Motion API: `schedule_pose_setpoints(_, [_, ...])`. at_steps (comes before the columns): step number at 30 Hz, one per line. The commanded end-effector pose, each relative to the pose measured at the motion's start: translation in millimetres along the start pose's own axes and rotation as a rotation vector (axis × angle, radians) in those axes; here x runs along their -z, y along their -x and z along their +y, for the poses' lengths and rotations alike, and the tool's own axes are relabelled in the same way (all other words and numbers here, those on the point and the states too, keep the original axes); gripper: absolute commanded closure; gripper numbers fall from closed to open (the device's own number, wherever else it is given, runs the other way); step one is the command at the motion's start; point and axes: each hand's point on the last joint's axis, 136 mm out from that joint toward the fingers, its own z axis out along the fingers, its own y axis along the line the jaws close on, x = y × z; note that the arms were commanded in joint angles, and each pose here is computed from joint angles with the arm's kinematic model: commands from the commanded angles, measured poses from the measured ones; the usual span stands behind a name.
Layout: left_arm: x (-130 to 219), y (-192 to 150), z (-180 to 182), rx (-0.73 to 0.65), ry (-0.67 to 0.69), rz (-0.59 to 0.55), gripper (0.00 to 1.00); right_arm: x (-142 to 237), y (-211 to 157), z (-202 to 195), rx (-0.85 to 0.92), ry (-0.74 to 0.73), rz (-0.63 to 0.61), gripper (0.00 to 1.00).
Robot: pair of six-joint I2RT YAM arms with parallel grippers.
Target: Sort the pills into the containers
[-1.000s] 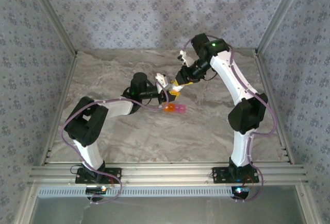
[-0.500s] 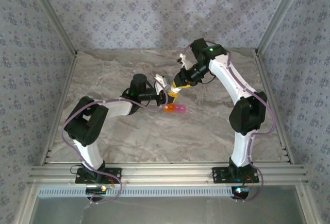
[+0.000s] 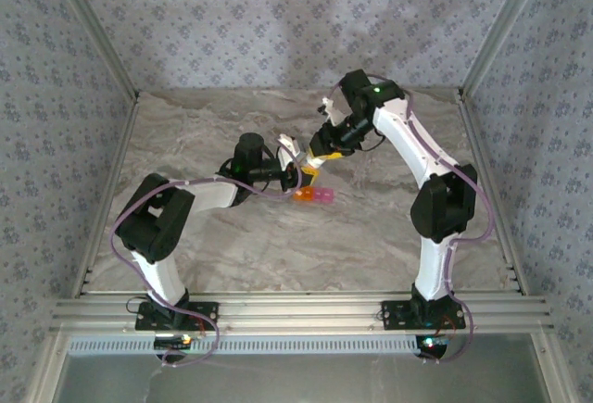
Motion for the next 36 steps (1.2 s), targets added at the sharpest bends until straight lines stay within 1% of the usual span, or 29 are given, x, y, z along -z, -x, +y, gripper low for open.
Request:
schedule_pose_setpoints(1, [-0.7, 49.7, -6.6, -0.131, -0.02, -0.122, 1.0, -12.5, -6.8, 7.0, -0.01, -0.005, 0.048, 0.5])
schedule_pose_setpoints(3, [-1.1, 47.9, -6.6, -0.127, -0.021, -0.117, 1.0, -10.6, -6.1, 8.1, -0.011, -0.009, 0.04, 0.46])
schedule_pose_setpoints(7, [-1.2, 46.5, -6.6, -0.126, -0.02, -0.113, 1.0, -2.8, -3.2, 12.9, -0.017, -0.008, 0.015, 0.42])
schedule_pose_setpoints(13, [-1.2, 44.5, -6.6, -0.119, -0.021, -0.11, 1.0, 10.7, 5.0, 17.5, -0.007, -0.024, -0.035, 0.29])
schedule_pose_setpoints(18, [-1.3, 42.9, -5.7, -0.115, -0.016, -0.107, 1.0, 24.0, 13.3, 22.7, -0.004, -0.012, -0.088, 0.21])
schedule_pose_setpoints(28, [-2.2, 41.6, -6.0, -0.111, -0.019, -0.107, 1.0, 54.5, 21.1, 24.4, -0.01, -0.001, -0.182, 0.13])
schedule_pose_setpoints(33, [-2.6, 40.4, -5.1, -0.103, -0.018, -0.106, 1.0, 70.5, 24.3, 29.4, -0.011, 0.033, -0.236, 0.12])
schedule_pose_setpoints(36, [-2.0, 42.3, -4.4, -0.092, -0.021, -0.117, 1.0, 83.8, 27.8, 29.3, -0.011, 0.047, -0.293, 0.12])
